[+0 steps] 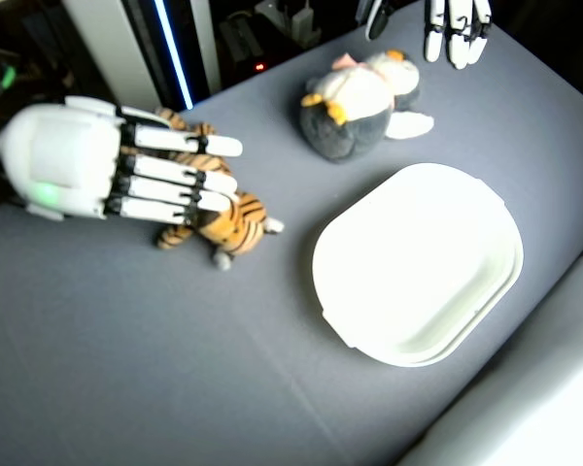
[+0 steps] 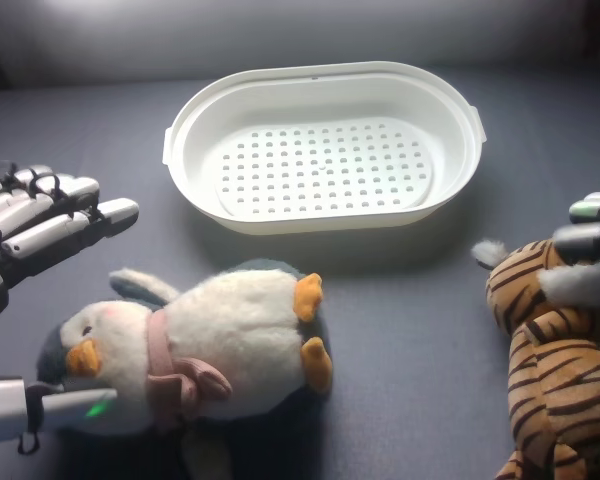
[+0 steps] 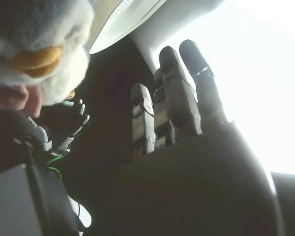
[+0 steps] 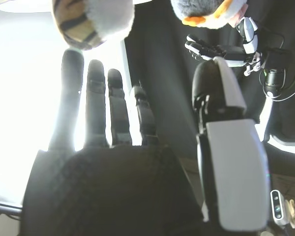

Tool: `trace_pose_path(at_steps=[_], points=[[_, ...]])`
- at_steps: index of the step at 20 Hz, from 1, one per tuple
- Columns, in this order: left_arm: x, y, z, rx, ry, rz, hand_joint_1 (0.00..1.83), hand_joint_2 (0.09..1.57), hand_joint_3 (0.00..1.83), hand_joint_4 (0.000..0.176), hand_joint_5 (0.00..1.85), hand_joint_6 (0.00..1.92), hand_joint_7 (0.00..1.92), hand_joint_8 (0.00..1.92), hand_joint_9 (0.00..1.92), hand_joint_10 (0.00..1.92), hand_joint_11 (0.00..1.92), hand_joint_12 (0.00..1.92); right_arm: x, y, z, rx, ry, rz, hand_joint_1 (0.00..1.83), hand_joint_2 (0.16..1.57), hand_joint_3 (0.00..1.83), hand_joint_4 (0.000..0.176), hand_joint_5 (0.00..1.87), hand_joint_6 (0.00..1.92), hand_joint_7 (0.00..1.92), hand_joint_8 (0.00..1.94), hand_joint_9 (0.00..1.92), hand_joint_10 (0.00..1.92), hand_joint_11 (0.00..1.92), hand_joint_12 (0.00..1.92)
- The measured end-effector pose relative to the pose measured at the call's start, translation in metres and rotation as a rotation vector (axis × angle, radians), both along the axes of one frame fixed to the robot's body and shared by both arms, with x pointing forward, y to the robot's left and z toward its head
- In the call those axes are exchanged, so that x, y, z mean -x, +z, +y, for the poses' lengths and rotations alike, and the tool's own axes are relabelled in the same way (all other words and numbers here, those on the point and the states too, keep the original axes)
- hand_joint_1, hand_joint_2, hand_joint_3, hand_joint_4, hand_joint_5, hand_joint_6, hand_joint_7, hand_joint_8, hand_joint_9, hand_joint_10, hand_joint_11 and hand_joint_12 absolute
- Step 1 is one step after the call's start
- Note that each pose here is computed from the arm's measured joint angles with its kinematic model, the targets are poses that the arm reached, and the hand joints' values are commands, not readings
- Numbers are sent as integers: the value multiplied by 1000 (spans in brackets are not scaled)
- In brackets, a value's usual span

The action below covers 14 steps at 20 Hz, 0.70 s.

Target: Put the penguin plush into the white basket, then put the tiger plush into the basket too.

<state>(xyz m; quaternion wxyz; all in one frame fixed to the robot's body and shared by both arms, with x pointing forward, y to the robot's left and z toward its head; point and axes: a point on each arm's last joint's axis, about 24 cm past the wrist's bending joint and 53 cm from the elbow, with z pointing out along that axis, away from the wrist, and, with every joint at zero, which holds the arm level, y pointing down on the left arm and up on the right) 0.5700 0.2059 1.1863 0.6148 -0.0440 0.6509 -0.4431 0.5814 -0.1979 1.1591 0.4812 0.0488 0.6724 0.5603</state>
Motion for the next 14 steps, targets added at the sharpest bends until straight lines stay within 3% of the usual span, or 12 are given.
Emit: trace_pose_path(at_steps=[1, 3, 4, 5, 6, 10, 12, 14], points=[[0, 0, 0, 0, 0, -1, 584, 951, 1, 129, 190, 1, 105, 0, 77, 4, 0, 200, 0, 0, 0, -1, 0, 0, 597, 1124, 3, 111, 496, 1, 289, 0, 262, 7, 109, 644], [0, 0, 0, 1, 1, 0, 634, 937, 0, 135, 189, 0, 115, 1, 94, 4, 0, 243, 0, 0, 0, -1, -1, 0, 604, 1125, 2, 115, 497, 0, 300, 4, 278, 11, 125, 640], [0, 0, 0, -1, 1, 1, 643, 901, 5, 144, 176, 0, 118, 0, 130, 2, 0, 343, 0, 0, 0, -1, -1, 0, 607, 1127, 3, 113, 496, 0, 304, 5, 280, 10, 126, 638], [-1, -2, 0, -9, -2, 8, 677, 866, 0, 165, 138, 0, 71, 0, 100, 0, 0, 369, 0, 0, 0, -1, -1, 0, 637, 1128, 2, 104, 501, 2, 311, 6, 289, 11, 133, 635], [-1, -8, -1, -29, -9, 25, 701, 834, 0, 174, 123, 0, 53, 0, 79, 0, 0, 360, -1, 0, -1, -2, -2, 0, 651, 1128, 1, 101, 501, 1, 317, 6, 296, 11, 132, 630], [-9, -28, -1, -116, -26, 86, 756, 722, 0, 176, 113, 3, 46, 1, 43, 0, 0, 472, -3, 1, -3, 1, -8, -3, 673, 1145, 0, 84, 514, 0, 325, 0, 292, 1, 152, 574], [-13, -32, -8, -181, -34, 81, 765, 701, 0, 176, 131, 3, 18, 1, 29, 1, 0, 529, -2, 0, -2, 3, -4, -2, 678, 1157, 2, 66, 529, 5, 347, 7, 312, 7, 169, 563], [-16, -40, -18, -229, -42, 77, 771, 702, 0, 176, 172, 7, 3, 0, 13, 1, 0, 509, -2, 0, -2, 4, -4, -3, 678, 1159, 2, 68, 537, 6, 354, 6, 314, 6, 174, 553]])
